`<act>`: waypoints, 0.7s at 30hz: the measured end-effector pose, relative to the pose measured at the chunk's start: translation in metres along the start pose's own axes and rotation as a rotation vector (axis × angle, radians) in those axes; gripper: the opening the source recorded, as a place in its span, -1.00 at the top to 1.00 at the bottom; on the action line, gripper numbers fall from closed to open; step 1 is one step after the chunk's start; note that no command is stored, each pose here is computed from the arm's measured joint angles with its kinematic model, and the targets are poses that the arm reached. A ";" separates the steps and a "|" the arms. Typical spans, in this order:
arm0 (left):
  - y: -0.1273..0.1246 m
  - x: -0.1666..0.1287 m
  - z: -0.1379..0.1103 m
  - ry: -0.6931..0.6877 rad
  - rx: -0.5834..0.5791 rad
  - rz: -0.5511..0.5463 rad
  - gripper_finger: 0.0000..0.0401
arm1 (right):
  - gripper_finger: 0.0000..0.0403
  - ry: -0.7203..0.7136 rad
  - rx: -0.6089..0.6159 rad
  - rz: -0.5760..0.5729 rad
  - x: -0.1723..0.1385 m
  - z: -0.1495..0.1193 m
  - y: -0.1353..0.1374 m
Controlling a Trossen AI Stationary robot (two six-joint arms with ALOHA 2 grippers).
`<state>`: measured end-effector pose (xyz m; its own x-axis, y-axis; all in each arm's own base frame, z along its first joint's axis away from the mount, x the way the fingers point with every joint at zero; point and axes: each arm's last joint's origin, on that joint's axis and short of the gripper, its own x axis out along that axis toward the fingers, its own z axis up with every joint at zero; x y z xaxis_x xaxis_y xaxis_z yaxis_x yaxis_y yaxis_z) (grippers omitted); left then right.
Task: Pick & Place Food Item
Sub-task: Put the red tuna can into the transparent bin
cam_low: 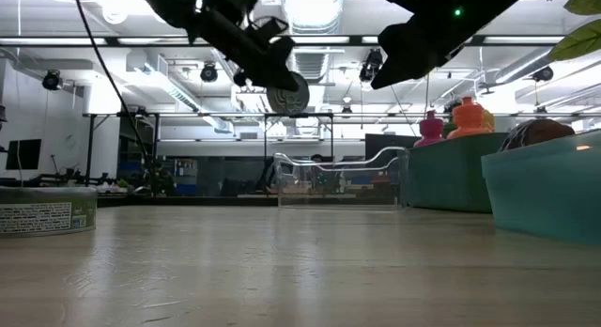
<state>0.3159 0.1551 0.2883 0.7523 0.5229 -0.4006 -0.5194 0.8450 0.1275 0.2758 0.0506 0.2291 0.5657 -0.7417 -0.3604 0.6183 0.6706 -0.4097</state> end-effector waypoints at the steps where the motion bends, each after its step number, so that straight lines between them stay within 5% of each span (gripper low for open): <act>1: 0.003 0.005 0.002 0.006 -0.004 0.012 0.36 | 0.22 0.000 -0.001 0.000 0.000 0.000 0.000; 21: -0.008 0.107 -0.018 0.339 -0.089 0.037 0.36 | 0.22 0.024 -0.019 -0.008 0.003 -0.015 0.000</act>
<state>0.3930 0.2024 0.2282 0.5627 0.4732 -0.6778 -0.5885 0.8052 0.0736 0.2693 0.0487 0.2155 0.5473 -0.7473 -0.3769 0.6120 0.6645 -0.4289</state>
